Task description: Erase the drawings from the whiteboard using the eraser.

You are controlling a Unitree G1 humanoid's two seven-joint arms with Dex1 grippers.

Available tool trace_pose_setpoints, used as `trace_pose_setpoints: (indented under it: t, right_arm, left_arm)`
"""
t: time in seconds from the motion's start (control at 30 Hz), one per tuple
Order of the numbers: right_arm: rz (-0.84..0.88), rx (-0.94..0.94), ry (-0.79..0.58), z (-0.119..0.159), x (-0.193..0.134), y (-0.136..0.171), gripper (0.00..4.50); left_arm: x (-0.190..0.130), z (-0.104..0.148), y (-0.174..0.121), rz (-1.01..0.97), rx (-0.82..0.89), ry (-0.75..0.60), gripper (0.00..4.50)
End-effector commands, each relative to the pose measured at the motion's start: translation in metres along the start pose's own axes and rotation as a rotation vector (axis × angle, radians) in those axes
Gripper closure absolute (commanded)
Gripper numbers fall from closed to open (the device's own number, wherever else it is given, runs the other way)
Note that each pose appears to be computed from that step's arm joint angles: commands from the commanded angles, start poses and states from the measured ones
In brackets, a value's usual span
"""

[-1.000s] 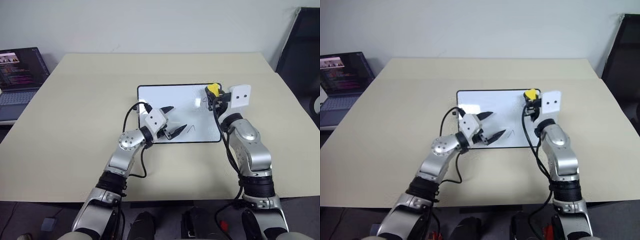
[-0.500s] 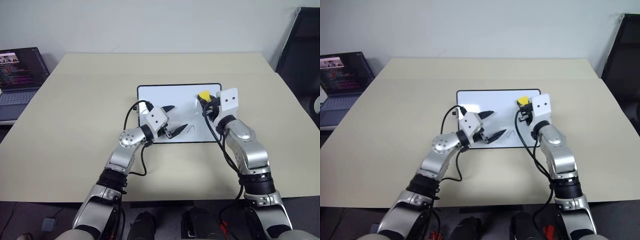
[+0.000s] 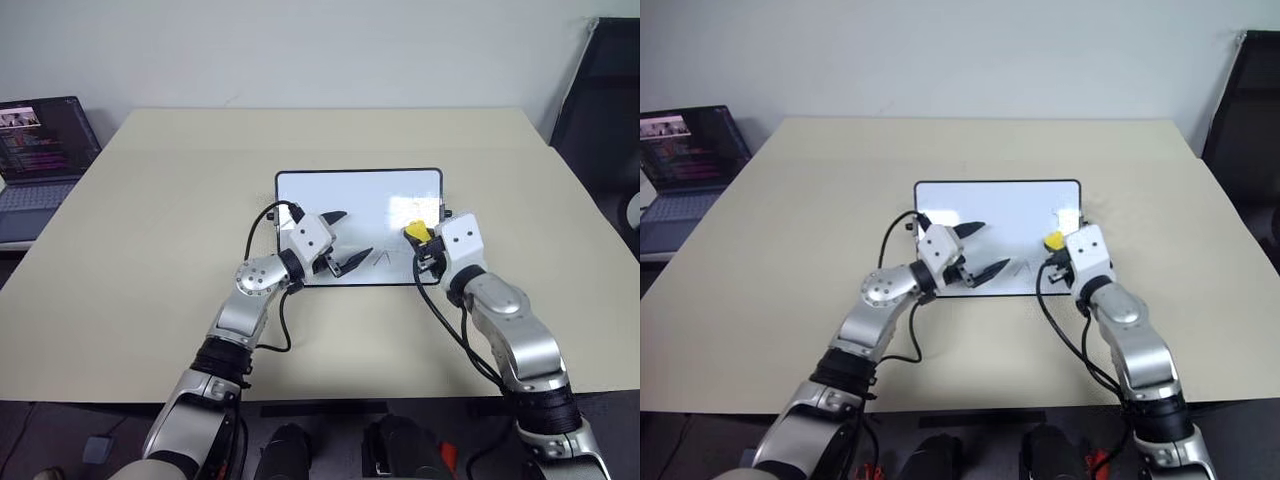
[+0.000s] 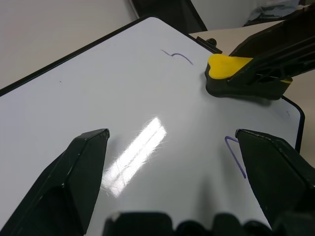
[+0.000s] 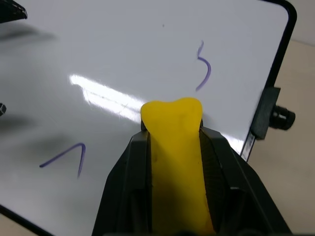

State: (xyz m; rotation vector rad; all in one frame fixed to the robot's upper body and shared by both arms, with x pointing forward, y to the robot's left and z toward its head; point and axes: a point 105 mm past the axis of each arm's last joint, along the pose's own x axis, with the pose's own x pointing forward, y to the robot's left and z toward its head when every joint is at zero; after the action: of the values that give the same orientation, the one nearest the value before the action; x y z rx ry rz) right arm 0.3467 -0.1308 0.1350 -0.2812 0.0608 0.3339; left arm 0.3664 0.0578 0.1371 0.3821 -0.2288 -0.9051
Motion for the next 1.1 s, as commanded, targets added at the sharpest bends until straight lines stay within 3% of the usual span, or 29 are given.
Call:
trace_pose_setpoints:
  t: [0.03,0.3,0.47,0.73,1.1]
  right_arm:
    - [-0.047,-0.002,0.003,0.003,0.002,-0.011,3.48]
    - [-0.054,-0.025,-0.206,0.055,0.025,-0.013,3.48]
    - [-0.072,-0.024,-0.252,0.068,0.034,-0.015,3.48]
    - [-0.116,-0.094,-0.107,0.039,0.041,-0.025,3.48]
    - [-0.074,-0.083,0.028,0.001,0.02,-0.015,3.48]
  left_arm:
    - [0.003,0.015,0.004,0.014,0.029,-0.054,0.0]
    - [0.006,0.017,0.004,0.0,0.032,-0.06,0.0]
    - [0.002,0.016,0.007,0.013,0.035,-0.054,0.0]
    - [-0.004,0.015,0.009,0.03,0.039,-0.047,0.0]
    - [-0.01,0.016,0.008,0.043,0.037,-0.04,0.0]
